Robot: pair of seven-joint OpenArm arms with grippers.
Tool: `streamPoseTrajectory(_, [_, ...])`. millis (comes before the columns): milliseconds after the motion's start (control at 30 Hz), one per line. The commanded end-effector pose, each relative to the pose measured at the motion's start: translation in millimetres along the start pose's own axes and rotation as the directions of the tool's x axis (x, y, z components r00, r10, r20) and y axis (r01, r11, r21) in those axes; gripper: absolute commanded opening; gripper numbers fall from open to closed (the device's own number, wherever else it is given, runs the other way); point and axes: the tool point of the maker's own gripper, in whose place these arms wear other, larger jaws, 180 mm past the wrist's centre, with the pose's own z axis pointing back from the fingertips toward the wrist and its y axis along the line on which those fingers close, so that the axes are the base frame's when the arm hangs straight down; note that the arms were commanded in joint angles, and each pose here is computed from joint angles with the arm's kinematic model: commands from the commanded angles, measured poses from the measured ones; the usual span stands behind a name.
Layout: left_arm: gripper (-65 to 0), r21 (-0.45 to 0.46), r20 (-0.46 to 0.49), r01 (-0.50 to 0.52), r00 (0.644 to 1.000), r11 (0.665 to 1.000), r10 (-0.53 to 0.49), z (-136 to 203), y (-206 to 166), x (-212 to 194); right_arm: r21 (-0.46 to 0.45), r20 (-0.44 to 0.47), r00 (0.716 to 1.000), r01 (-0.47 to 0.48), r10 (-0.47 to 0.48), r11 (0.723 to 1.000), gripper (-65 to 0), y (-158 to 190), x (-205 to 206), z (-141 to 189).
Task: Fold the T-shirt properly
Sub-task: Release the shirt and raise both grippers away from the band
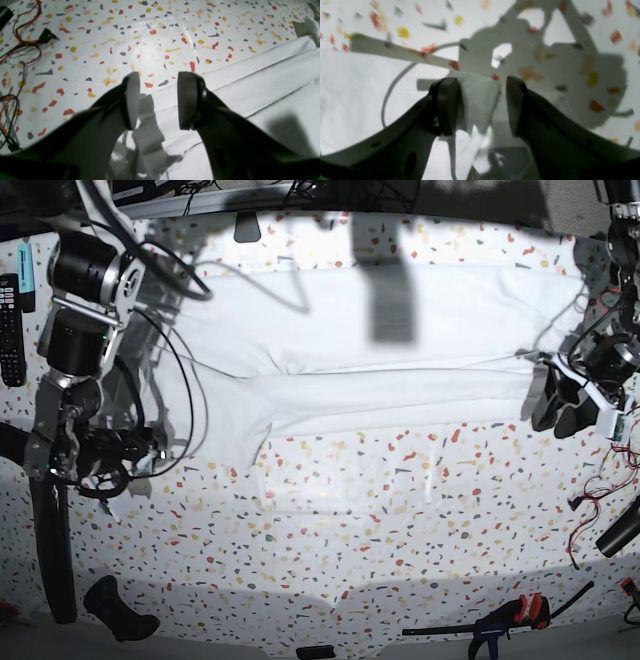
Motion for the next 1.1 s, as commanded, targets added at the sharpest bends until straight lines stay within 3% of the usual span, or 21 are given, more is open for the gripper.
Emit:
streamPoseTrajectory(0, [-40.9,0.001,0.052,0.018,0.998,1.0,-0.018,2.6,3.3,18.3,0.004,0.06,0.998,-0.004,0.004,1.0,-34.6,-3.6,23.6,13.4])
streamPoseTrajectory(167, [-40.9,0.001,0.053,0.017,0.998,1.0,-0.017,2.6,3.3,18.5,0.033,0.067,0.998,-0.013,0.011,0.999,-37.7,2.7,24.0,12.3])
streamPoseTrajectory(267, [-40.9,0.001,0.052,0.017,0.998,1.0,-0.017,2.6,3.3,18.4,0.061,0.072,0.997,-0.008,0.004,0.998,-45.6,11.5,25.0,9.9])
streamPoseTrajectory(367, [-40.9,0.001,0.052,0.018,0.998,1.0,-0.018,2.6,3.3,18.3,0.075,0.073,0.997,-0.01,0.004,0.997,-62.7,18.3,25.4,7.0])
streamPoseTrajectory(400, [-40.9,0.001,0.052,0.018,0.998,1.0,-0.018,2.6,3.3,18.4,0.077,0.074,0.997,-0.01,0.004,0.997,-65.0,19.3,25.6,6.6])
streamPoseTrajectory(500, [-40.9,0.001,0.053,0.017,0.998,1.0,-0.017,2.6,3.3,18.5,0.101,0.087,0.996,-0.047,0.039,0.994,-65.0,23.2,27.4,8.1])
streamPoseTrajectory(733, [-40.9,0.001,0.053,0.017,0.998,1.0,-0.017,2.6,3.3,18.5,0.233,0.106,0.994,-0.031,0.006,0.972,-65.0,45.9,31.0,13.5])
streamPoseTrajectory(1067, [-40.9,0.001,0.052,0.018,0.998,1.0,-0.018,2.6,3.3,18.3,0.292,0.161,0.987,-0.038,-0.01,0.956,-65.0,59.1,42.6,22.3])
